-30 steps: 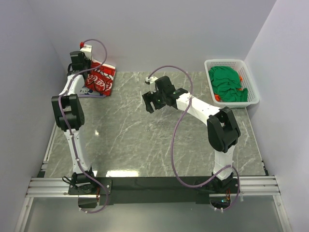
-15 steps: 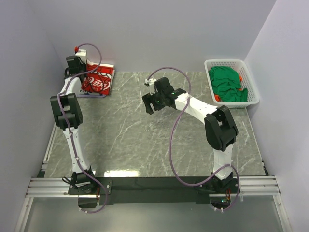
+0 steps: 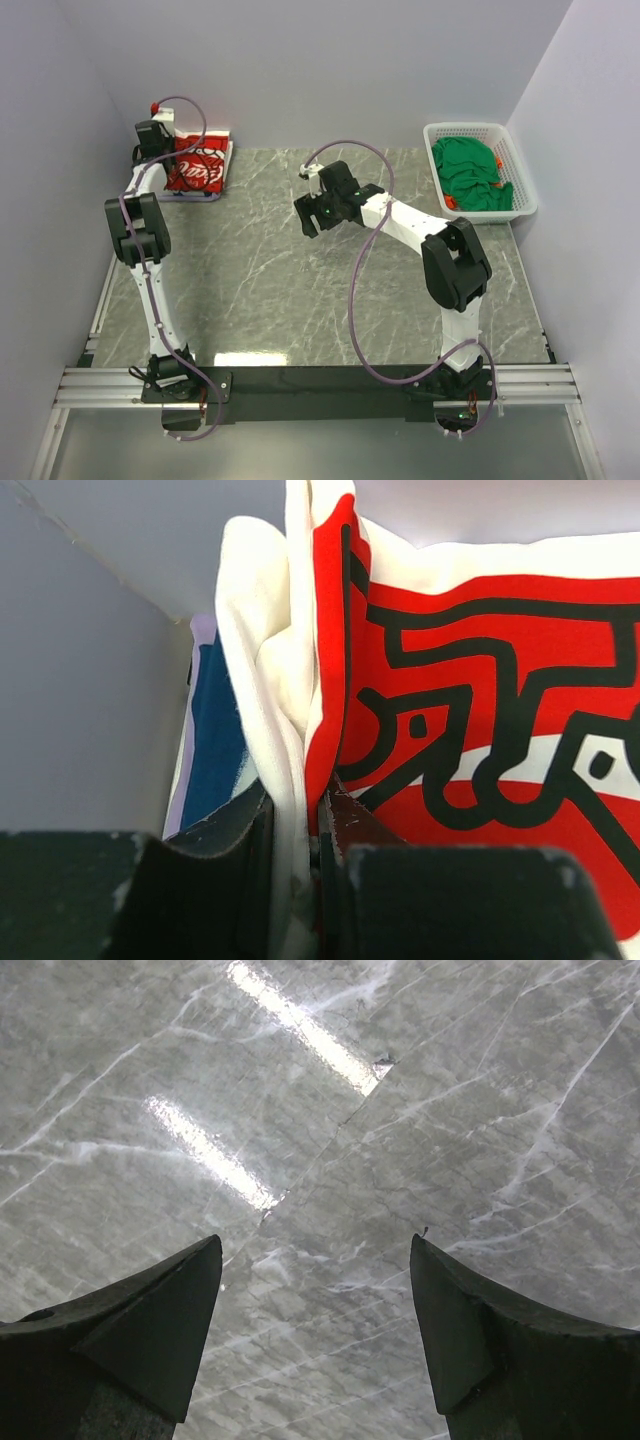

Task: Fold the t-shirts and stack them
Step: Neatly place the folded tshirt to the corner

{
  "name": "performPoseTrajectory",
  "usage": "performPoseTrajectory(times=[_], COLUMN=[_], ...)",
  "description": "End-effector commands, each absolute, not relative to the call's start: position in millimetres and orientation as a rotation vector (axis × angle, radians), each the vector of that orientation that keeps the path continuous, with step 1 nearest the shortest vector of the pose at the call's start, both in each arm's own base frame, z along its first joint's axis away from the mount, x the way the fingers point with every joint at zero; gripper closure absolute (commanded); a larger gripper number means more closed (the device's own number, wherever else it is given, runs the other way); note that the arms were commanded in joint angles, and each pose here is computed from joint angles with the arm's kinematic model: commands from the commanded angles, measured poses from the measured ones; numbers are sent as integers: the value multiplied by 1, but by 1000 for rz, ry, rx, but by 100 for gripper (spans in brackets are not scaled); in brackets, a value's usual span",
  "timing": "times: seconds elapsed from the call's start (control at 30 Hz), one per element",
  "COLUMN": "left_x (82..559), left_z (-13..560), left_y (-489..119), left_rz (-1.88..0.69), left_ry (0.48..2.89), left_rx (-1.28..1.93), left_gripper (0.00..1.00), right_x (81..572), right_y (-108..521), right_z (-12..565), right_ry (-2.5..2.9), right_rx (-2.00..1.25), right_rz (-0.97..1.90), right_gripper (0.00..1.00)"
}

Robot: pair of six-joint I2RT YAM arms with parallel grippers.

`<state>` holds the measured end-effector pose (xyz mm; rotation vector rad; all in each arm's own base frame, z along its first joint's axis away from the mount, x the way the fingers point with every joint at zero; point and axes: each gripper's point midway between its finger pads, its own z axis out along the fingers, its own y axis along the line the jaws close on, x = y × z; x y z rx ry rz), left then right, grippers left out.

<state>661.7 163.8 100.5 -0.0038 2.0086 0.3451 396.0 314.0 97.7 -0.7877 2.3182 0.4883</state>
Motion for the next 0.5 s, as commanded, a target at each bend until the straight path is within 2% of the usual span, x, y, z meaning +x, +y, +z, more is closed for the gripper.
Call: performPoseTrajectory(times=[0.0, 0.1, 0.13, 0.23, 0.33, 0.47], left_x=[669, 668, 667, 665, 663, 661], left_z=[139, 143, 145, 156, 170, 191], left_y=[207, 215, 218, 225, 233, 248], left_rz=[462, 450, 448, 443, 450, 471], left_ry=[1893, 1884, 1880, 1867, 1845, 1815], left_rx=[-83, -102, -112, -119, -128, -139], left_gripper=[94, 81, 73, 63, 55, 50], right_x=[401, 401, 400, 400, 401, 401], right_y=[323, 323, 323, 324, 324, 324], right_z=[114, 114, 114, 116, 117, 117], right_ry=[2275, 2275, 2278, 2274, 2275, 2276], right_rx=[-779, -779, -781, -784, -781, -780], right_rz=[512, 512, 513, 514, 516, 518], right_gripper=[18, 18, 18, 18, 18, 18])
